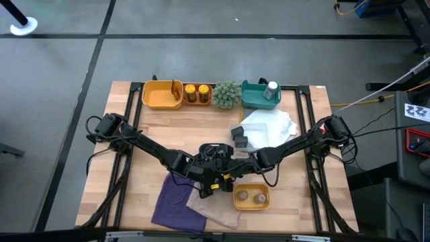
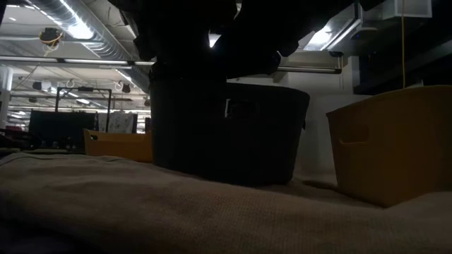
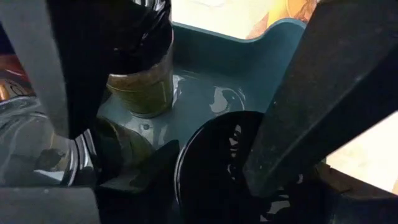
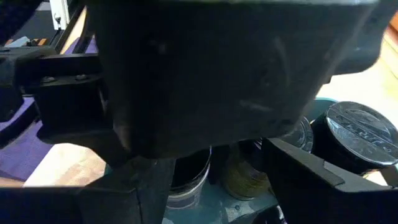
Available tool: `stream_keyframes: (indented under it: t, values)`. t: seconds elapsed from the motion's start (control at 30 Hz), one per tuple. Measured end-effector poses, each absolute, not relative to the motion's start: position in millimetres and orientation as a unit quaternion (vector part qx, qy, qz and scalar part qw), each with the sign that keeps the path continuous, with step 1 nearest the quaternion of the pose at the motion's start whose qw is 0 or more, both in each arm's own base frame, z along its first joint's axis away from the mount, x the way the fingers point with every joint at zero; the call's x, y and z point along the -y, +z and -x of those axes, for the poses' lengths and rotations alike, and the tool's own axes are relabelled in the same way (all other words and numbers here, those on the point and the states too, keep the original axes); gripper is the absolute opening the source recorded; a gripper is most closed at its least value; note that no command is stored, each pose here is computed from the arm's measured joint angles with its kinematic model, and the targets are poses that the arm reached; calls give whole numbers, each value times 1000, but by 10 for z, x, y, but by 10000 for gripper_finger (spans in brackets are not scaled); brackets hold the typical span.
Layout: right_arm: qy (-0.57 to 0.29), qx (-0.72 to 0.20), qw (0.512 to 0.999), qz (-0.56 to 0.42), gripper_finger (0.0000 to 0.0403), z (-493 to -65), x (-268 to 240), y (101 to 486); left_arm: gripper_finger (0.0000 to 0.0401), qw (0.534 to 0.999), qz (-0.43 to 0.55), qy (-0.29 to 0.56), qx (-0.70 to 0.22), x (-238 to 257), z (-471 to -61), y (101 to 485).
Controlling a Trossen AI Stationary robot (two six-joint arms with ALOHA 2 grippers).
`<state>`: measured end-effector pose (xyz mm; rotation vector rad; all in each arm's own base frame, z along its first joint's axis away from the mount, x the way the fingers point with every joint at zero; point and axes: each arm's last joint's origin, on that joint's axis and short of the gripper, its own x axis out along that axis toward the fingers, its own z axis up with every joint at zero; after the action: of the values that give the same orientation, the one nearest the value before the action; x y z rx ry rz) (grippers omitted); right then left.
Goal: Sort spices by type
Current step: Put the black seasoning bottle into the blue bin
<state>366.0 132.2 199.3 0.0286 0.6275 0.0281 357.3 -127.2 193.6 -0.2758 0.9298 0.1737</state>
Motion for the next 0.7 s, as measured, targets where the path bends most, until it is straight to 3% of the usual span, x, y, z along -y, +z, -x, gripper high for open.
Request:
stream_keyframes:
  t: [0.27,0.7]
  values:
    - [14,-312,950,-13,241,-3631,-1312,2032,224,885,113,74,-446,1280,-3576,1936]
    - [15,-350,937,0,241,-3286,-1194,2435,224,886,100,73,-447,1294,-3565,1934]
